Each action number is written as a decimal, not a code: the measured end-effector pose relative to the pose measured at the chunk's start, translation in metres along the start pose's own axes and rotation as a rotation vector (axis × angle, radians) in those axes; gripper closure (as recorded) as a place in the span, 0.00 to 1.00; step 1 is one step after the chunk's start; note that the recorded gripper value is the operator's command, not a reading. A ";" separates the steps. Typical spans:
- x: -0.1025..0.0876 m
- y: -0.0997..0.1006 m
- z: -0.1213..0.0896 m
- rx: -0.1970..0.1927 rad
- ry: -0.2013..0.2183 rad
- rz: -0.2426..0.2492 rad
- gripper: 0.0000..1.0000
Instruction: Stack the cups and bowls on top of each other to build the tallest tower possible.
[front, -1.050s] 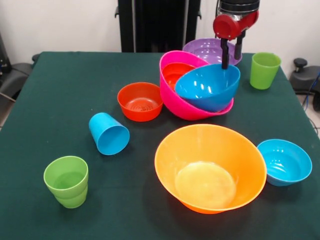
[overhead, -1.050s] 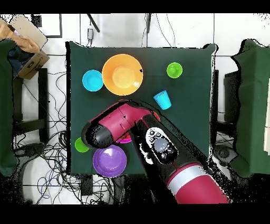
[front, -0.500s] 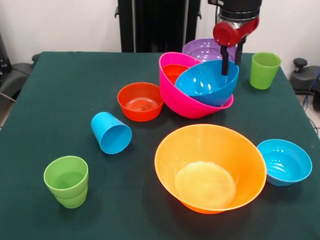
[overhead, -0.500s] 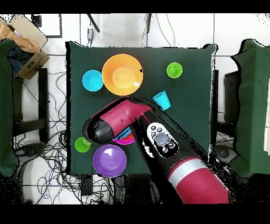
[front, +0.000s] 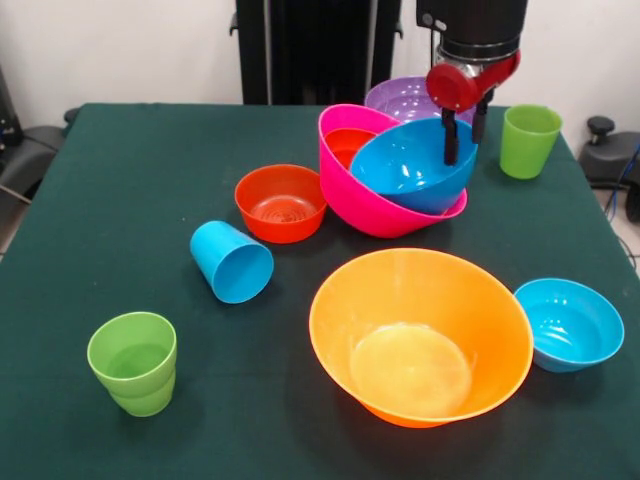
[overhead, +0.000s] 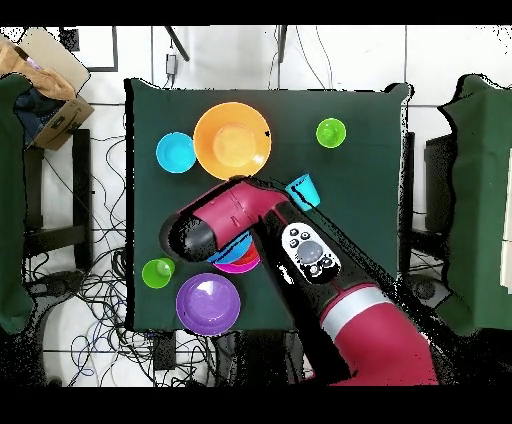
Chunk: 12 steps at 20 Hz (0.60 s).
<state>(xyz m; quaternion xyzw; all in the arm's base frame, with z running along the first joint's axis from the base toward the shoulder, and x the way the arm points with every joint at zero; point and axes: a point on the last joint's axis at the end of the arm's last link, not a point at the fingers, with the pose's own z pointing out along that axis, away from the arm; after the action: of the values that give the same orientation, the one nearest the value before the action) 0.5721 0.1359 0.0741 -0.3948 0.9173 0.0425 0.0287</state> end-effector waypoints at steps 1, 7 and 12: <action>-0.001 -0.001 0.002 -0.004 0.001 0.003 0.00; -0.004 -0.009 0.020 0.022 0.004 -0.027 0.00; -0.001 -0.014 0.030 0.032 0.019 -0.041 0.00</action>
<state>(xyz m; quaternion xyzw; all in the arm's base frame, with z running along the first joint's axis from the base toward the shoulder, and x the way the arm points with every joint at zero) 0.5833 0.1300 0.0432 -0.4132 0.9099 0.0236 0.0271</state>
